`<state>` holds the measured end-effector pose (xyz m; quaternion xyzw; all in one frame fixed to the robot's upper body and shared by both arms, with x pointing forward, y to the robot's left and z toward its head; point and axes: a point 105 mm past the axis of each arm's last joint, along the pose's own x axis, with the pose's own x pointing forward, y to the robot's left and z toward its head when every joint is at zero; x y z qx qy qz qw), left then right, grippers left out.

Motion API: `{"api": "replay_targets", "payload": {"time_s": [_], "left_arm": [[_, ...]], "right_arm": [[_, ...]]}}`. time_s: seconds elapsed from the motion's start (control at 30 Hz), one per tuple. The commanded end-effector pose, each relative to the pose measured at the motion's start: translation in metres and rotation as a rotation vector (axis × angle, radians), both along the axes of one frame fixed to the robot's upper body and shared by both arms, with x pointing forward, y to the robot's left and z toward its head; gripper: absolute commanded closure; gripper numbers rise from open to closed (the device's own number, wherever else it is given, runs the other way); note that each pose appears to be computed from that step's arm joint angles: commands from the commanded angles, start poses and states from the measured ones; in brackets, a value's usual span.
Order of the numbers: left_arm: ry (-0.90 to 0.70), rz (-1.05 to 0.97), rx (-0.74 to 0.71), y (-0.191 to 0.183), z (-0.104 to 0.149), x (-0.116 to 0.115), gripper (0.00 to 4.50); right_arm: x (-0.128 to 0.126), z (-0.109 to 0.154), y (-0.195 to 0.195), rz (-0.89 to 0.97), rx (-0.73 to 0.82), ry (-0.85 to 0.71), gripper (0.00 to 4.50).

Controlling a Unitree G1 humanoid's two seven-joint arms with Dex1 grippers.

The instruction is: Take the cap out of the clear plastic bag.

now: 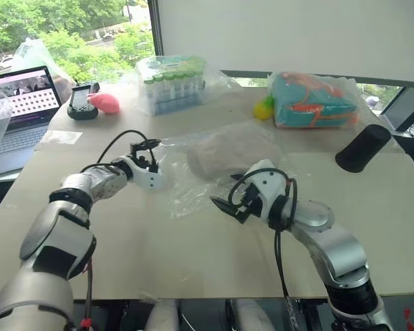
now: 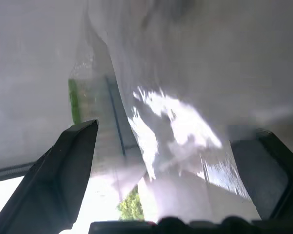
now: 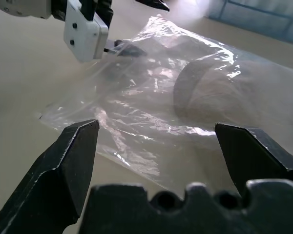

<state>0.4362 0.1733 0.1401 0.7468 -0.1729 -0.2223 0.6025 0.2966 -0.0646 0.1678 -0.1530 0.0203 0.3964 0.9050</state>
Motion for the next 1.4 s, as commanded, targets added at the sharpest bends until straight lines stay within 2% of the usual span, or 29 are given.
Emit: {"api": "replay_targets", "payload": {"time_s": [0.03, 0.17, 0.27, 0.5, 0.57, 0.87, 1.03, 1.17, 1.4], "left_arm": [[-0.06, -0.02, 0.004, -0.009, 0.011, 0.004, 0.03], [-0.044, -0.034, 0.019, -0.012, 0.005, 0.003, 0.03], [-0.016, -0.033, 0.027, -0.007, 0.0, 0.0, 0.81], [0.001, -0.016, 0.025, -0.001, -0.003, -0.001, 3.59], [0.013, -0.021, 0.022, -0.001, -0.005, -0.002, 4.23], [0.153, -0.126, -0.087, -0.019, -0.015, -0.019, 4.23], [0.304, -0.292, -0.146, -0.042, -0.03, -0.051, 4.23], [0.36, -0.393, -0.191, -0.061, -0.023, -0.076, 4.23], [0.462, -0.453, -0.239, -0.073, -0.012, -0.118, 4.23]], "right_arm": [[-0.005, 0.013, -0.002, -0.009, 0.018, -0.052, 0.0], [-0.004, 0.014, -0.002, -0.017, 0.017, -0.057, 0.0], [-0.003, 0.014, -0.004, -0.022, 0.015, -0.059, 0.0], [-0.004, 0.013, -0.001, -0.013, 0.015, -0.057, 0.0], [-0.004, 0.012, -0.001, -0.011, 0.012, -0.054, 0.0], [0.0, 0.011, -0.009, -0.029, -0.007, -0.053, 0.0], [0.011, 0.021, -0.024, -0.079, -0.021, -0.084, 0.0], [0.018, 0.032, -0.033, -0.106, -0.031, -0.116, 0.0], [0.03, 0.048, -0.056, -0.176, -0.048, -0.163, 0.0]]}}
